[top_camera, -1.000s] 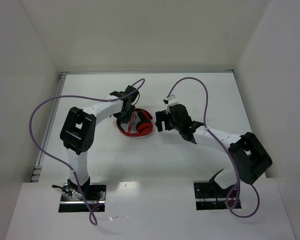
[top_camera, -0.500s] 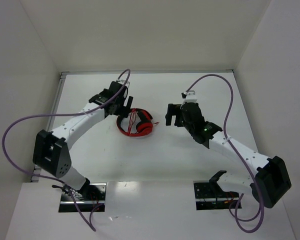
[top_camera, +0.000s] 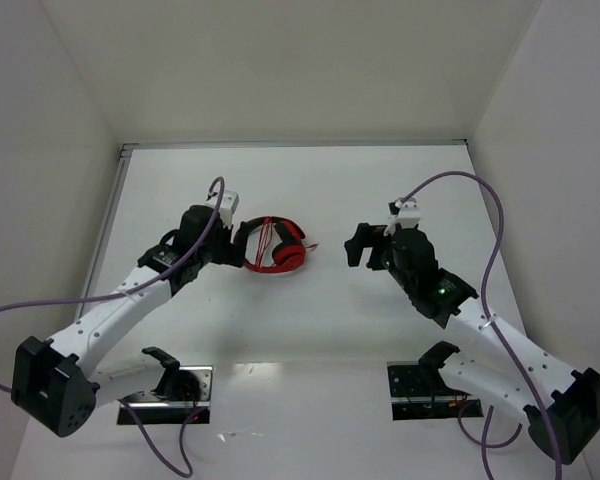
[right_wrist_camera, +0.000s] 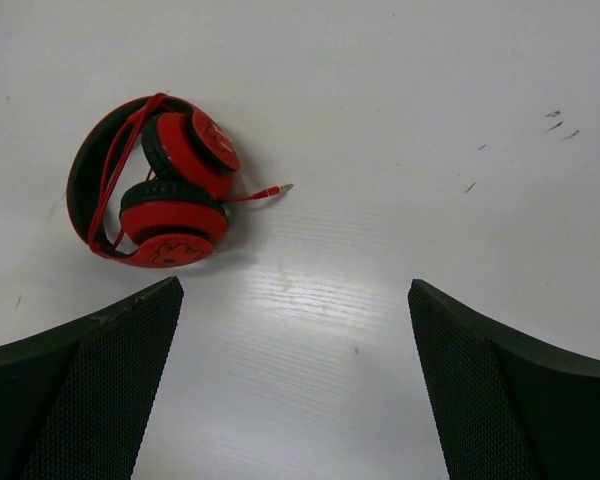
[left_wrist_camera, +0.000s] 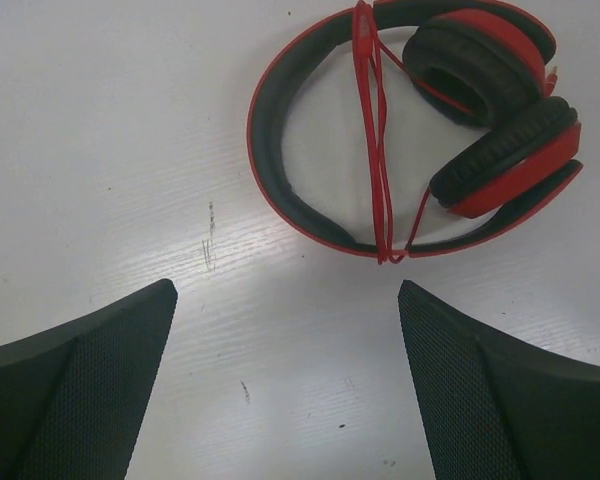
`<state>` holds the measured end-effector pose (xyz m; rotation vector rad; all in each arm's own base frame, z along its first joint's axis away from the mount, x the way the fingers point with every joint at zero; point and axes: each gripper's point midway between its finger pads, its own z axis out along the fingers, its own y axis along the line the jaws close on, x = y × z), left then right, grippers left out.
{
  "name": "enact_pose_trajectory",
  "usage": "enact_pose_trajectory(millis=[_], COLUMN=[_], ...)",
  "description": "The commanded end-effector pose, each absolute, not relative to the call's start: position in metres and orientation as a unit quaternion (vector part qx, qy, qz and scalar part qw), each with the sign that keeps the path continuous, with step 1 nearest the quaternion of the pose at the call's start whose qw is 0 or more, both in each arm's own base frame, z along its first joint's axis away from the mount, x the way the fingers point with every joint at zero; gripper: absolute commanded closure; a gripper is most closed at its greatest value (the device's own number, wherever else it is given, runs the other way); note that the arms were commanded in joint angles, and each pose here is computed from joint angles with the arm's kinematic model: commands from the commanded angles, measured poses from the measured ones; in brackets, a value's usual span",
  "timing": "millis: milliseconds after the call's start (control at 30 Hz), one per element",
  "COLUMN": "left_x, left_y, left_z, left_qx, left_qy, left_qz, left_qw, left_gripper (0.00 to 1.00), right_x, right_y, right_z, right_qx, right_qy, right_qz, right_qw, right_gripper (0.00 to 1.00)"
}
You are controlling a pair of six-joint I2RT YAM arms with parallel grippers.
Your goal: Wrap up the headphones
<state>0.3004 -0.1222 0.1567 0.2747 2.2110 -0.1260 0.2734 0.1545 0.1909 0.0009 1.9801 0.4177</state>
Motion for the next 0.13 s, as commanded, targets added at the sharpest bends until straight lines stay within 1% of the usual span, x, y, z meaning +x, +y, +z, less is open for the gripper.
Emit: enact_pose_trajectory(millis=[0, 100], left_x=[0.309, 0.305], left_y=[-0.125, -0.109], left_z=[0.167, 0.154], left_qx=[0.094, 0.066], left_qy=[0.877, 0.885], left_qz=[-0.062, -0.029], left_qw=[0.467, 0.46], left_gripper=[0.0, 0.0], right_x=[0.271, 0.27], right_y=[0.151, 0.148], right_z=[0.205, 0.197], right_qx=[0.012, 0.013], right_qy=[0.809, 0.814], right_qz=[0.192, 0.183], right_qw=[0.556, 0.551], right_gripper=[0.0, 0.0])
